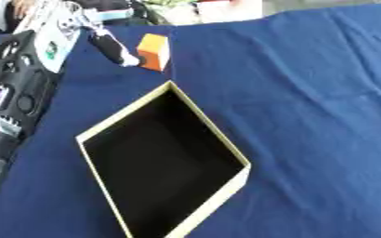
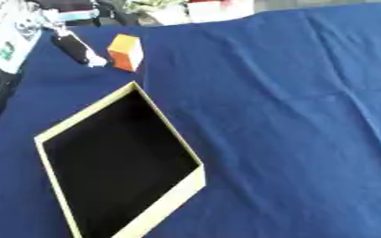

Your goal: Pick up objects on the table and place them in the box.

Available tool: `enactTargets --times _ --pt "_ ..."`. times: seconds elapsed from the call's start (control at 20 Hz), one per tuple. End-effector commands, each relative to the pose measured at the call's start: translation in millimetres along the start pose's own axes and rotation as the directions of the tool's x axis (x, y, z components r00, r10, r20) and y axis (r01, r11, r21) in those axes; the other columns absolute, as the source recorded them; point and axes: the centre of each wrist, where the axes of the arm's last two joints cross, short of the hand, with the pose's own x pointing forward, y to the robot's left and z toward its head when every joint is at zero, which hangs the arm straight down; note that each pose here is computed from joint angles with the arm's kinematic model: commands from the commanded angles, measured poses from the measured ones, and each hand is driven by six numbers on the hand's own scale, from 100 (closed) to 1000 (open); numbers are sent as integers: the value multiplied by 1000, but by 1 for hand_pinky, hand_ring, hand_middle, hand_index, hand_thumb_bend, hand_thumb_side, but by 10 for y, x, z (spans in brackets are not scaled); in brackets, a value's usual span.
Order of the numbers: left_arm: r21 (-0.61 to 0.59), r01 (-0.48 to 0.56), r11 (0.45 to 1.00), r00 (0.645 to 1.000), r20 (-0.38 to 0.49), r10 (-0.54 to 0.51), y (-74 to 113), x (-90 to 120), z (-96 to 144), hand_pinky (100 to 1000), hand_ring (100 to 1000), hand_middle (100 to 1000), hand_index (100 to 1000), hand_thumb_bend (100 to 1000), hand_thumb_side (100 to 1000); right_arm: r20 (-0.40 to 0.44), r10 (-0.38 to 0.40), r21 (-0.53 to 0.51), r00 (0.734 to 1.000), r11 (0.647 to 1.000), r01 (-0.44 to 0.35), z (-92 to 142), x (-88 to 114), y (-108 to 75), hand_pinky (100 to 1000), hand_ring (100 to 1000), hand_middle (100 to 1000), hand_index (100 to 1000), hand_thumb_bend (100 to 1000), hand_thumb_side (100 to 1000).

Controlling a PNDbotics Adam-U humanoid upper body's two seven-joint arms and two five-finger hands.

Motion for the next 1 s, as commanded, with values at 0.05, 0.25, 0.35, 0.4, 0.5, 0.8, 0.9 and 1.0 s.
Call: enactTargets --times 0.05,0.25,0.35,0.4,0.5,0.8,0.9,1.0 --pt "81 26 996 999 -34 -23 256 -72 159 786 955 867 913 404 274 26 7 -2 1000 1000 -7 -69 59 -43 761 733 525 733 100 819" --pt "121 32 992 998 -52 -26 256 -93 174 773 952 865 911 378 256 24 7 -6 1000 1000 -7 -77 63 -42 761 732 522 731 100 822" --pt "124 32 992 998 -62 -24 239 -117 181 775 954 867 912 364 243 24 8 -8 1000 1000 -8 -83 65 -44 761 731 521 731 100 823" --pt "120 32 992 997 -69 -24 229 -130 183 777 956 868 913 357 236 24 8 -9 1000 1000 -8 -86 66 -46 761 731 520 730 100 824" --pt "113 30 993 997 -78 -21 221 -151 191 775 956 868 912 353 233 23 9 -12 1000 1000 -8 -90 67 -48 761 730 520 729 100 826" --pt "103 44 994 993 -109 -33 259 -200 236 785 964 875 912 310 193 21 9 -15 1000 1000 -8 -100 70 -54 760 729 517 727 100 831" --pt "87 42 995 992 -119 -31 252 -220 244 787 964 875 911 293 181 21 7 -18 1000 1000 -7 -104 72 -54 760 729 516 727 100 831" --pt "75 37 996 992 -126 -28 239 -237 251 786 964 875 910 289 180 21 6 -23 1000 1000 -5 -109 74 -55 759 729 515 726 100 832"
